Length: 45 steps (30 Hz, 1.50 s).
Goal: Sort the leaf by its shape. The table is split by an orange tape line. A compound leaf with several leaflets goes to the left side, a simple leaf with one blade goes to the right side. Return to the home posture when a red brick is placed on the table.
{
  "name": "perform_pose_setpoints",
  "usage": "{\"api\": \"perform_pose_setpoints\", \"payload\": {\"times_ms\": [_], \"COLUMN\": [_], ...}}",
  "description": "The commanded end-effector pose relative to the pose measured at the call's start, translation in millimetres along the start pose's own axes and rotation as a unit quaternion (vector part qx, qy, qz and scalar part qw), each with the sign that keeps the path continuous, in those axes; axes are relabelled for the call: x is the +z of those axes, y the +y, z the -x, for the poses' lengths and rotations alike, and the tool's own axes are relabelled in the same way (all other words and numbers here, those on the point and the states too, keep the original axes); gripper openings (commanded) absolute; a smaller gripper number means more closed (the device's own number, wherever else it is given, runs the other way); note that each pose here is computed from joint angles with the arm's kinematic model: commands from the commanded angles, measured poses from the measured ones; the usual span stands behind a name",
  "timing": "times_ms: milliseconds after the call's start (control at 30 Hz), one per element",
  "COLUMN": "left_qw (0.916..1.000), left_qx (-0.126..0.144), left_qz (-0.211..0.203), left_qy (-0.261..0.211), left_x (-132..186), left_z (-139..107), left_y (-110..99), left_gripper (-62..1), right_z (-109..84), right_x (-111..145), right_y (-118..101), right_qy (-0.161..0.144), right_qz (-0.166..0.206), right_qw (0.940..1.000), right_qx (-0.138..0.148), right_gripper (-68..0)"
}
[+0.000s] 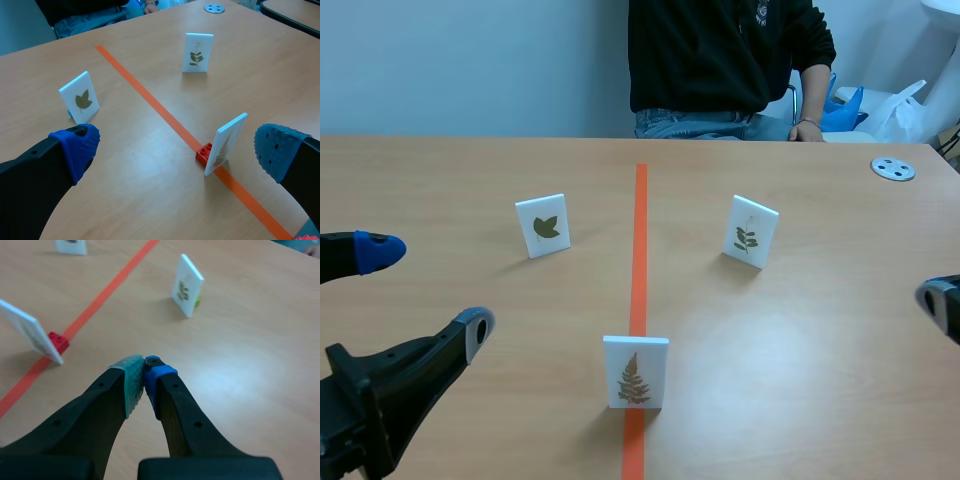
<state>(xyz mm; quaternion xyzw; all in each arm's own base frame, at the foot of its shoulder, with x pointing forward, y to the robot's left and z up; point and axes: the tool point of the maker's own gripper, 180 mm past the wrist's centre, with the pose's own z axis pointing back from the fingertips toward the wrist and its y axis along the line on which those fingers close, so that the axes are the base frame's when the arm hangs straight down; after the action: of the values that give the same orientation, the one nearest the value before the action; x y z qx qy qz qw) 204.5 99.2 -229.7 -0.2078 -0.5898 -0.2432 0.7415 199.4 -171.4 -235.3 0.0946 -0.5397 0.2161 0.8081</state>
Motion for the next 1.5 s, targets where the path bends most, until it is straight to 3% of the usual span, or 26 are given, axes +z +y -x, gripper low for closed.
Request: {"api": "perform_pose_setpoints", "payload": {"times_ms": [0,267,367,433,500,667,833,1167,1467], "left_qw": [0.9999,0.9999,0.9999,0.9999,0.9999,0.9999,0.9999,0.9999,0.9999], "left_qx": [0.005,0.005,0.005,0.005,0.005,0.005,0.005,0.005,0.005], "left_qz": [0.003,0.003,0.003,0.003,0.003,0.003,0.003,0.003,0.003], "left_qy": [-0.015,-0.015,-0.015,-0.015,-0.015,-0.015,-0.015,-0.015,-0.015], "left_x": [-1,-1,-1,-1,-1,-1,-1,-1,-1], "left_z": [-7,-7,-7,-7,-7,-7,-7,-7,-8], "left_y": [-3,-3,-3,-3,-3,-3,-3,-3,-3], "left_gripper": [1.4,1.4,1.4,1.4,1.4,1.4,1.4,1.4,1.4], "right_z": [-7.5,-10.4,-9.3,-8.7,-9.2,-11.7,-13.3,-22.9,-9.4], "right_x": [2,20,21,21,21,20,20,3,-15], "right_y": [-7,-53,-55,-55,-56,-56,-56,-35,1], "right_qy": [-0.011,-0.007,-0.004,-0.002,-0.002,-0.01,-0.012,0.006,0.024], "right_qz": [0.012,0.104,0.108,0.108,0.109,0.11,0.107,0.016,-0.097], "right_qw": [0.9998,0.9938,0.9934,0.9934,0.9934,0.9933,0.9937,0.9992,0.9934], "right_qx": [-0.008,-0.038,-0.037,-0.037,-0.036,-0.035,-0.032,0.036,0.056], "right_gripper": [-66.4,-66.4,-66.4,-62.6,-54.3,-17.3,0.0,0.4,0.4]}}
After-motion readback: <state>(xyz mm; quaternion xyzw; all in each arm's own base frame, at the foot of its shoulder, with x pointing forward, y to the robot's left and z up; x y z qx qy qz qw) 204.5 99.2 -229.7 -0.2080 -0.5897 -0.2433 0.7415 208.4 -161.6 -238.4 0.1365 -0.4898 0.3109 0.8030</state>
